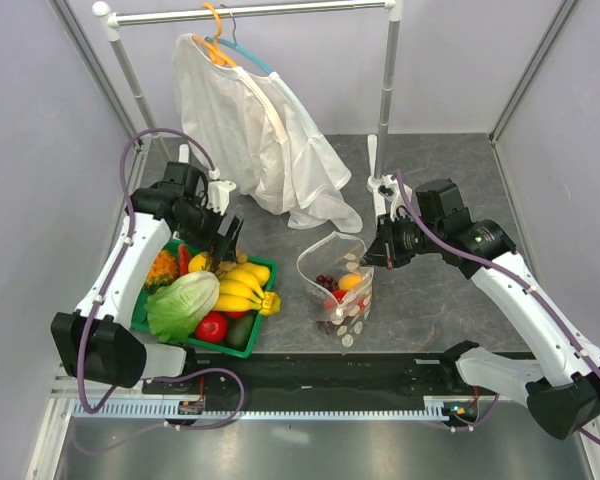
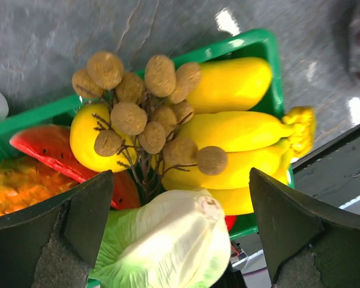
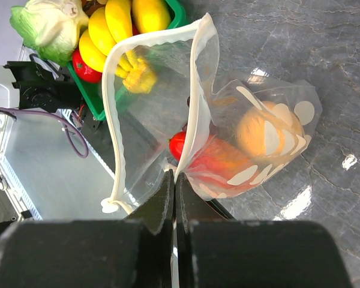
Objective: Place the food in the zip-top bag and seal the zipper
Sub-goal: Pick up the fake fruit from the bin.
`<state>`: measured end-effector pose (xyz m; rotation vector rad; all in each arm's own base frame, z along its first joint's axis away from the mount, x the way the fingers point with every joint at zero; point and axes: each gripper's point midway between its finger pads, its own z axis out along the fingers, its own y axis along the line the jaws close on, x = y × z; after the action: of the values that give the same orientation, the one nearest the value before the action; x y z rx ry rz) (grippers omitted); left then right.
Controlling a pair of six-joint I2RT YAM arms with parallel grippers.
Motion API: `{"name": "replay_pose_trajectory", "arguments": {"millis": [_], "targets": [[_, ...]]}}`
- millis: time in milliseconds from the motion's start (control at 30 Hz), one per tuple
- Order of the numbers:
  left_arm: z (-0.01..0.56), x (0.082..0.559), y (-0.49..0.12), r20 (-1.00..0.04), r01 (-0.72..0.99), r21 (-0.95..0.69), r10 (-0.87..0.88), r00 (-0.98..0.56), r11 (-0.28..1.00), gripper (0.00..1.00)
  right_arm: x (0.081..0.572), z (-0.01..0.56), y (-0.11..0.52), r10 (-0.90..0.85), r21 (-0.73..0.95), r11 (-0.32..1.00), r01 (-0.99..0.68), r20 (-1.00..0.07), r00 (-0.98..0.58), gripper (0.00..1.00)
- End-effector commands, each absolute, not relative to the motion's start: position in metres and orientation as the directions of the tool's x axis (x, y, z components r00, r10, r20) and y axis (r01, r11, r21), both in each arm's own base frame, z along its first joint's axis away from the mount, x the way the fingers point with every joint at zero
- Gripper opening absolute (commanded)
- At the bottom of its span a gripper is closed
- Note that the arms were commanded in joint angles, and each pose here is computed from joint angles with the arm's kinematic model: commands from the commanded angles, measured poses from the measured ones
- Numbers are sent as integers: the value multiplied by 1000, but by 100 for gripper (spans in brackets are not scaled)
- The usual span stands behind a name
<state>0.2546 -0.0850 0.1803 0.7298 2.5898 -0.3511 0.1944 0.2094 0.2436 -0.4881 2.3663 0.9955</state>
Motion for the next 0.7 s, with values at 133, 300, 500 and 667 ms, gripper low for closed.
{"name": "replay_pose_trajectory", "arguments": {"millis": [133,300,500,667], "targets": [[141,273,-59,-412,471,5,431,-803,882,100,196,252,210,-113,540,652,-532,-624,-773,0],[117,279,-58,-393,472,12,438,-808,881,100,196,252,211,-113,544,650,-531,-622,-775,0],[105,284,-61,-395,467,-2,428,-813,884,93,199,252,212,-113,543,652,-529,-621,-776,0],[104,286,-66,-408,470,-19,423,-809,882,69,199,251,212,-113,545,652,-527,-618,-778,0]]}}
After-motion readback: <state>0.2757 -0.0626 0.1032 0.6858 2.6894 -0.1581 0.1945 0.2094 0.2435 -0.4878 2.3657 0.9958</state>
